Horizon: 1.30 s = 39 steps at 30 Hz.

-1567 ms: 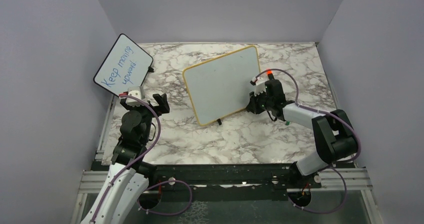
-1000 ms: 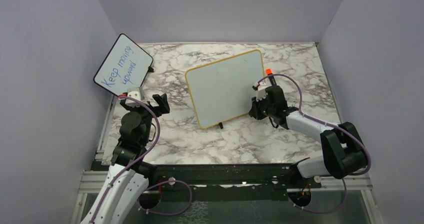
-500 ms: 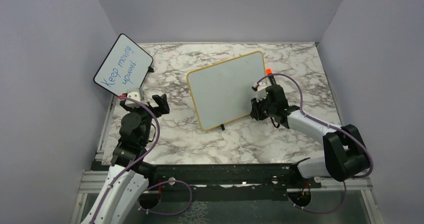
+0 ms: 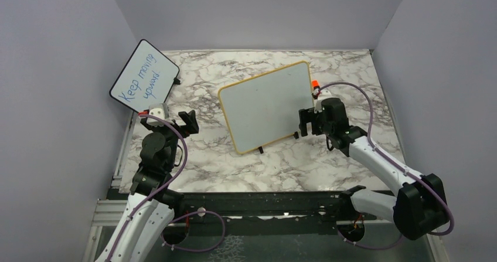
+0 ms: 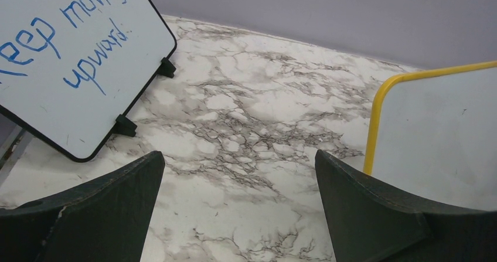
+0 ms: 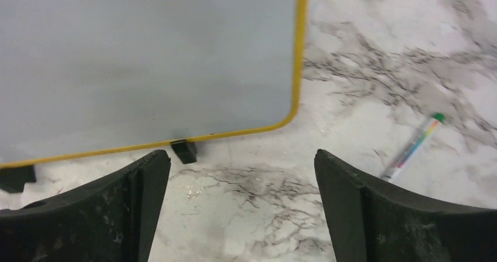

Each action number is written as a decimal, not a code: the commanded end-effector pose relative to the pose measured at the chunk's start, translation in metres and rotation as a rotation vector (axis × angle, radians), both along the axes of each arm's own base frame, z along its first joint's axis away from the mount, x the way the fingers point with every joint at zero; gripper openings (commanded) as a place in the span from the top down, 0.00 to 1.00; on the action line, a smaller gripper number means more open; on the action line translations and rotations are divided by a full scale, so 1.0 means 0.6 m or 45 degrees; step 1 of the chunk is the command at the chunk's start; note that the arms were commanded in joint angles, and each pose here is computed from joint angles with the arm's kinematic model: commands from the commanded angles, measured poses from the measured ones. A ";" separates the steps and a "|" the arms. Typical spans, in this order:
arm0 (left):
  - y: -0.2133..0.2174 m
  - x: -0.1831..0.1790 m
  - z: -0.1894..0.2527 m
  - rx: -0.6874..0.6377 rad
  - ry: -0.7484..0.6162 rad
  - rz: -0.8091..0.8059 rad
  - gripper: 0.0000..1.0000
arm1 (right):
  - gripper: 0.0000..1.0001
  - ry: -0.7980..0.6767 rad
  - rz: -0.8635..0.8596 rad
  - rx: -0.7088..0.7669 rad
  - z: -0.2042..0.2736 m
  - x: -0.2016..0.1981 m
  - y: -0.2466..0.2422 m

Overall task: Write a sentence on the whiteboard
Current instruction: Move the whiteboard to the center of the board, then open the whiteboard marker at the center of the board.

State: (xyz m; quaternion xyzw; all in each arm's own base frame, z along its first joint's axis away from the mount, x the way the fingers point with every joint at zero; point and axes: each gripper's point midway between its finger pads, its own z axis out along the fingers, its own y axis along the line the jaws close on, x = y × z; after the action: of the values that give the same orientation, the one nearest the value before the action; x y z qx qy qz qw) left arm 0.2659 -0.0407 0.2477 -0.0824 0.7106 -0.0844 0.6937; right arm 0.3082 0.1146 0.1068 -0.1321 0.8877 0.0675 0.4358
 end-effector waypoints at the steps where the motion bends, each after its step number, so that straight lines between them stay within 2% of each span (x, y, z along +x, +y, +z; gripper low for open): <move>1: -0.012 0.002 0.008 -0.015 -0.026 -0.043 0.01 | 0.00 -0.054 -0.342 -0.080 0.042 0.010 -0.073; 5: -0.012 0.002 0.011 -0.009 -0.026 -0.047 0.01 | 0.00 -0.037 -0.547 -0.089 0.050 0.006 -0.115; 15: -0.004 0.000 0.007 -0.012 -0.013 -0.015 0.01 | 0.00 0.126 -0.856 -0.041 0.015 0.000 -0.201; 24: -0.010 0.000 0.006 -0.009 -0.018 -0.040 0.01 | 0.01 0.332 -0.954 -0.011 -0.030 0.005 -0.247; 33: -0.015 0.001 0.007 -0.002 -0.022 -0.060 0.01 | 0.16 0.448 -0.972 0.049 -0.071 0.023 -0.261; 39: -0.023 0.003 0.006 0.004 -0.021 -0.095 0.01 | 0.37 0.495 -0.969 0.049 -0.095 0.042 -0.270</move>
State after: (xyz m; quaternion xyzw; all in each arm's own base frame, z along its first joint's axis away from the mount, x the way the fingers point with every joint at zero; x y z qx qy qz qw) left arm 0.2665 -0.0459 0.2457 -0.0721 0.7145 -0.0929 0.6897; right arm 0.3222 -0.0487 0.0519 0.2284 0.9349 -0.0761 0.2607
